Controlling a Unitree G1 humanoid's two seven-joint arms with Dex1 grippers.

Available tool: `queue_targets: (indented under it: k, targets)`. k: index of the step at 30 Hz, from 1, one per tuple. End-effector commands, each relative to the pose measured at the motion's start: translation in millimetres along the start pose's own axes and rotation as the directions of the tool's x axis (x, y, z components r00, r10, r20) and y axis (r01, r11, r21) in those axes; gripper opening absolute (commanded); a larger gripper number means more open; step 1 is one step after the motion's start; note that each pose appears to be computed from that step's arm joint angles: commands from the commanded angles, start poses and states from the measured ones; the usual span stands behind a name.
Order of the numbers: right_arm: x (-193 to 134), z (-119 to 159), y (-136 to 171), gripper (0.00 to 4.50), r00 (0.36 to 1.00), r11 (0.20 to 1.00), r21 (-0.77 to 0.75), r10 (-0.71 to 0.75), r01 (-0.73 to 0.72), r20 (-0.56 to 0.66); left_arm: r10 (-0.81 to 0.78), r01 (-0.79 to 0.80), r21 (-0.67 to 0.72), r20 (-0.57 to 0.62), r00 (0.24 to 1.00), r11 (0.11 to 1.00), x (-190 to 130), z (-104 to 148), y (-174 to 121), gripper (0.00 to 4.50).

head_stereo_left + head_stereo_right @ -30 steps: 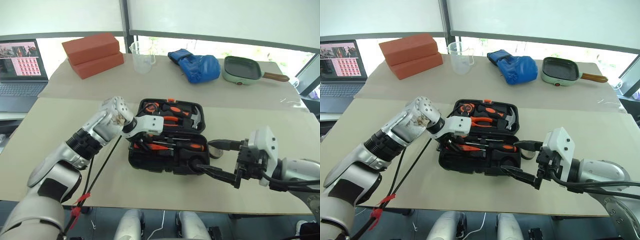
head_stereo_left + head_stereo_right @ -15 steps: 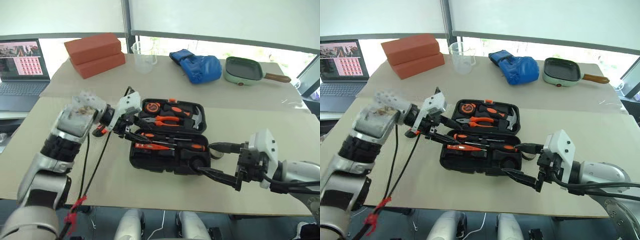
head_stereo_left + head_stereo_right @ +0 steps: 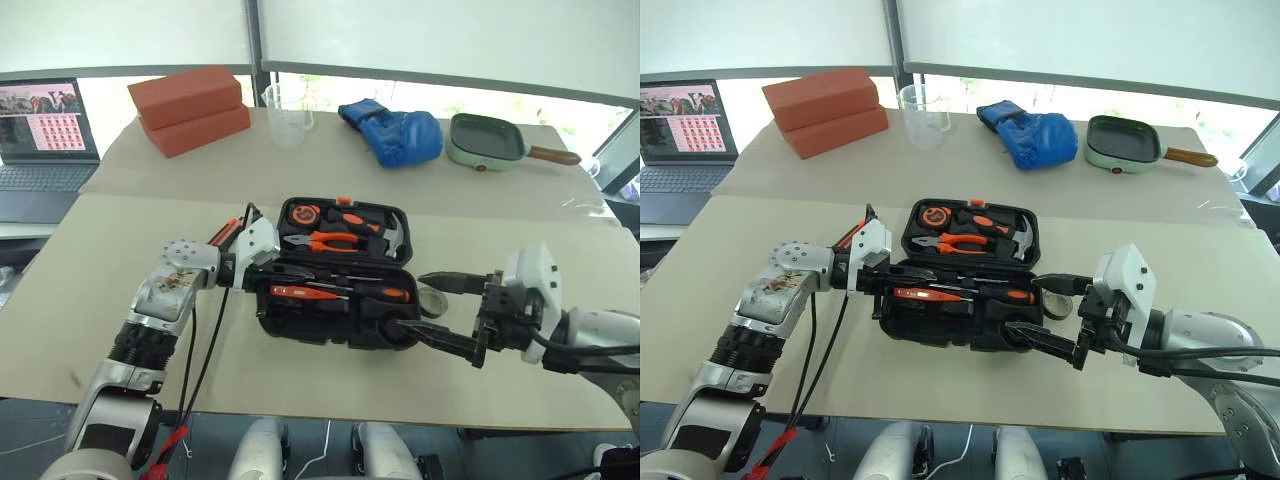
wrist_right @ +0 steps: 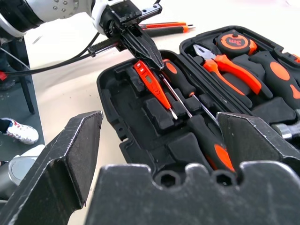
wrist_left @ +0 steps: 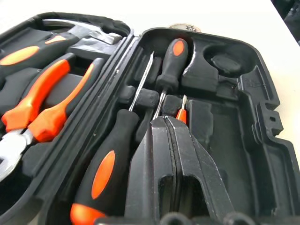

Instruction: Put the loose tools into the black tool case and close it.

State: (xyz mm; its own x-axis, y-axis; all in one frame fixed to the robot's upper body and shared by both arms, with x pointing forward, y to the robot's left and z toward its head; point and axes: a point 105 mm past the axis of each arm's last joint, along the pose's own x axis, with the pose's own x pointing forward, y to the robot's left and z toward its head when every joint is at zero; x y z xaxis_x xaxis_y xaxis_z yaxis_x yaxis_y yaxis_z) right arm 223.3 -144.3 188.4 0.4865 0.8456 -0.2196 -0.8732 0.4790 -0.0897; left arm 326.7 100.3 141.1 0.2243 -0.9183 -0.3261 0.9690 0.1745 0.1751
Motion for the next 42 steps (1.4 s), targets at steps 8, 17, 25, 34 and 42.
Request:
queue_targets:
  k: [8,17,25,34,42]
  targets:
    - [-0.1,5.2,0.9,4.50,1.000,1.000,0.005,0.006,-0.006,0.014,-0.014,0.019,0.088,-0.050,0.999,0.996,4.4,-6.6,-5.2,0.04]
    - [0.0,4.4,2.2,4.50,1.000,1.000,0.021,0.003,-0.003,0.018,-0.014,0.025,0.122,-0.095,0.995,0.992,8.4,-22.7,-6.2,0.04]
    - [0.2,5.3,3.3,4.50,1.000,1.000,0.024,0.001,-0.002,0.020,-0.005,0.030,0.168,-0.147,0.989,0.985,13.7,-41.3,-5.6,0.04]
    - [-1.4,7.7,2.6,4.50,1.000,1.000,0.030,-0.001,0.000,0.027,0.014,0.006,0.175,-0.114,0.993,0.985,10.3,-38.8,-3.5,0.04]
    - [-3.3,8.1,0.8,4.50,1.000,1.000,0.029,-0.008,0.007,0.025,-0.006,0.025,0.199,-0.095,0.995,0.980,14.0,-27.8,-8.9,0.04]
